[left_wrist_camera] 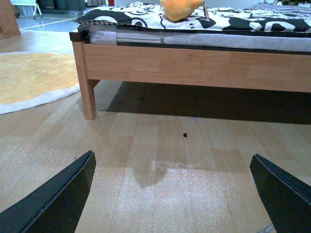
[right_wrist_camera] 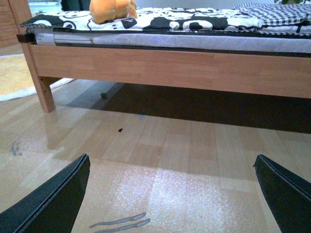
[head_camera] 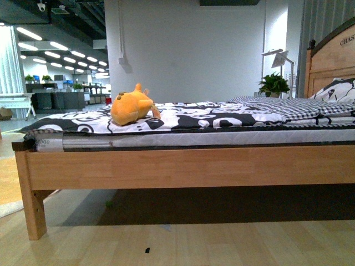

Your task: Put away toys

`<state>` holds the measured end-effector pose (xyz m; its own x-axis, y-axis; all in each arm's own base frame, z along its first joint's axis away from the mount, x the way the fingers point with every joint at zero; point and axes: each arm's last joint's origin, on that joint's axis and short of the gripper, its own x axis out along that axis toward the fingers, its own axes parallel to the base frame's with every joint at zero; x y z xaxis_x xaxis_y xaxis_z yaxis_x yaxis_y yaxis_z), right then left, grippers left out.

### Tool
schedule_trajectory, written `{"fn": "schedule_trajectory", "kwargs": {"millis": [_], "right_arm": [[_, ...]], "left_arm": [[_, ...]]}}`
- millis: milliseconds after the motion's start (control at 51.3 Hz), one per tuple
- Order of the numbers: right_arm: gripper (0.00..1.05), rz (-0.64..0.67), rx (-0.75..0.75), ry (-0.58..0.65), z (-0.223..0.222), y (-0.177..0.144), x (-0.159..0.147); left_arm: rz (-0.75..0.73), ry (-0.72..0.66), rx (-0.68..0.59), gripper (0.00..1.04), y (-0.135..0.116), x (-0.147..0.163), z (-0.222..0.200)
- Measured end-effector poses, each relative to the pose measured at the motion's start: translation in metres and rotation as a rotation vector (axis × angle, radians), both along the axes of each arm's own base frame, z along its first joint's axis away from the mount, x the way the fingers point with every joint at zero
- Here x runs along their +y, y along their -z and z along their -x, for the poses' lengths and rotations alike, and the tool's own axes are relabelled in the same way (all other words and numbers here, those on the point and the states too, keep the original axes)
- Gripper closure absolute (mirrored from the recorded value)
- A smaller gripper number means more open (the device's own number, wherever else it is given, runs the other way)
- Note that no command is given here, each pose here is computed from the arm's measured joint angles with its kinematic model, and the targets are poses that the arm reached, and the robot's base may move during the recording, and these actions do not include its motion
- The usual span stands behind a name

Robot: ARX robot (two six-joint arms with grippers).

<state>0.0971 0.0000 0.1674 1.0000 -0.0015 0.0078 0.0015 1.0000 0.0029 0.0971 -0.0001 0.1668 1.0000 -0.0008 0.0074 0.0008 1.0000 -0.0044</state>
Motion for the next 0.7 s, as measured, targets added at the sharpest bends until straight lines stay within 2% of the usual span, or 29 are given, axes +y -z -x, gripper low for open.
{"fn": "schedule_trajectory", "kwargs": {"millis": [702], "right_arm": [[0.00, 0.000, 0.000, 0.000, 0.0000, 0.0000, 0.0000]], "left_arm": [[0.000, 0.000, 0.000, 0.06, 0.0000, 0.0000, 0.0000]]}}
